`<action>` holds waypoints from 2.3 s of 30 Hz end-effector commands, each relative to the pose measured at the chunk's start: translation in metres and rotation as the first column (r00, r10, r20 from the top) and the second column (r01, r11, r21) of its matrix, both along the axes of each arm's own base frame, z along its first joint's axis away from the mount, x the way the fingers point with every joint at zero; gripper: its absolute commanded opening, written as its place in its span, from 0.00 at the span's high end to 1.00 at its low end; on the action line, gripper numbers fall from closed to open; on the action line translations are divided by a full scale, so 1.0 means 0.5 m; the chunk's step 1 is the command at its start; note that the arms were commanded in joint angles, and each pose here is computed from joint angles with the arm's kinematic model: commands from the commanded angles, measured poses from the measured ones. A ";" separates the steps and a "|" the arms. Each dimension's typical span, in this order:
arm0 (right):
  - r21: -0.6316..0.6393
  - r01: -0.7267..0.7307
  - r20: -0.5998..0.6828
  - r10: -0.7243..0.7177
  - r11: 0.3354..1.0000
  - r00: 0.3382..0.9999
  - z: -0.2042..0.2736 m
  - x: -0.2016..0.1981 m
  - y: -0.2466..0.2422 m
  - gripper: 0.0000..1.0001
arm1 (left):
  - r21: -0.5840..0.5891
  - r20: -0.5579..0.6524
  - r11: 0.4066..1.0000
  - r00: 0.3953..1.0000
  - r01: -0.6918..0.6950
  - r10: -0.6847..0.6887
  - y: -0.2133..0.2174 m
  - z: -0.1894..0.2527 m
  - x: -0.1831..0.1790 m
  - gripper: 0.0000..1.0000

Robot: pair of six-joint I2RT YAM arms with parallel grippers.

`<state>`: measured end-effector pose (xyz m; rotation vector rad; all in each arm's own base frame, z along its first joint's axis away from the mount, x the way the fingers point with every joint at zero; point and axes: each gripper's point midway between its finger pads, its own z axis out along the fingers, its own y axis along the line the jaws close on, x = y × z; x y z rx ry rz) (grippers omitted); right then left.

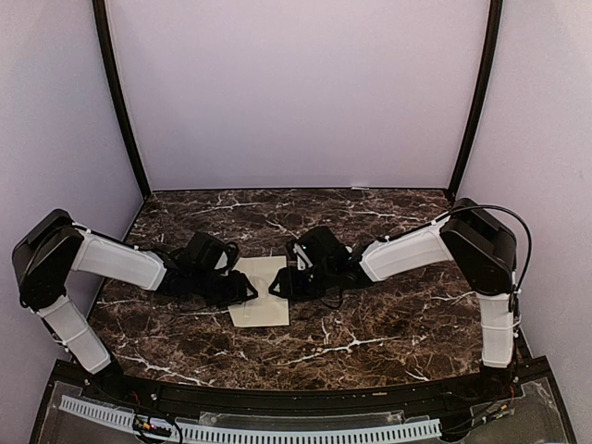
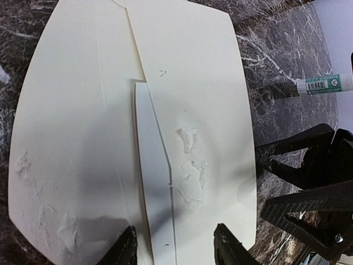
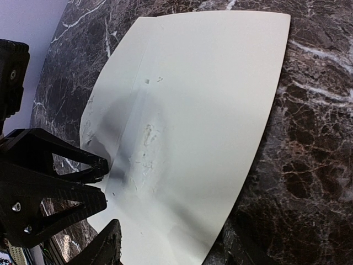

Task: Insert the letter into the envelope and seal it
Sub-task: Place the letter in the envelope, then open the solid glue cap from the solid glue.

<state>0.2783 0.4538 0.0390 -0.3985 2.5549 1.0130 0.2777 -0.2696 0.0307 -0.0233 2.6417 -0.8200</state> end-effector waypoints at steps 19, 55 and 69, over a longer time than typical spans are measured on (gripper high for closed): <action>-0.037 -0.002 -0.045 0.001 0.999 0.999 -0.051 -0.012 -0.011 0.41 | -0.032 -0.023 0.999 0.999 0.030 -0.031 -0.028 -0.009 -0.004 0.54; -0.050 0.030 0.002 -0.030 0.998 1.000 -0.021 0.001 -0.024 0.40 | -0.005 0.166 0.999 0.986 0.032 -0.031 -0.031 0.117 0.034 0.45; -0.053 0.120 0.216 -0.106 0.991 0.971 0.164 0.054 -0.082 0.37 | 0.022 0.350 0.995 0.933 -0.095 0.081 0.118 0.297 0.036 0.28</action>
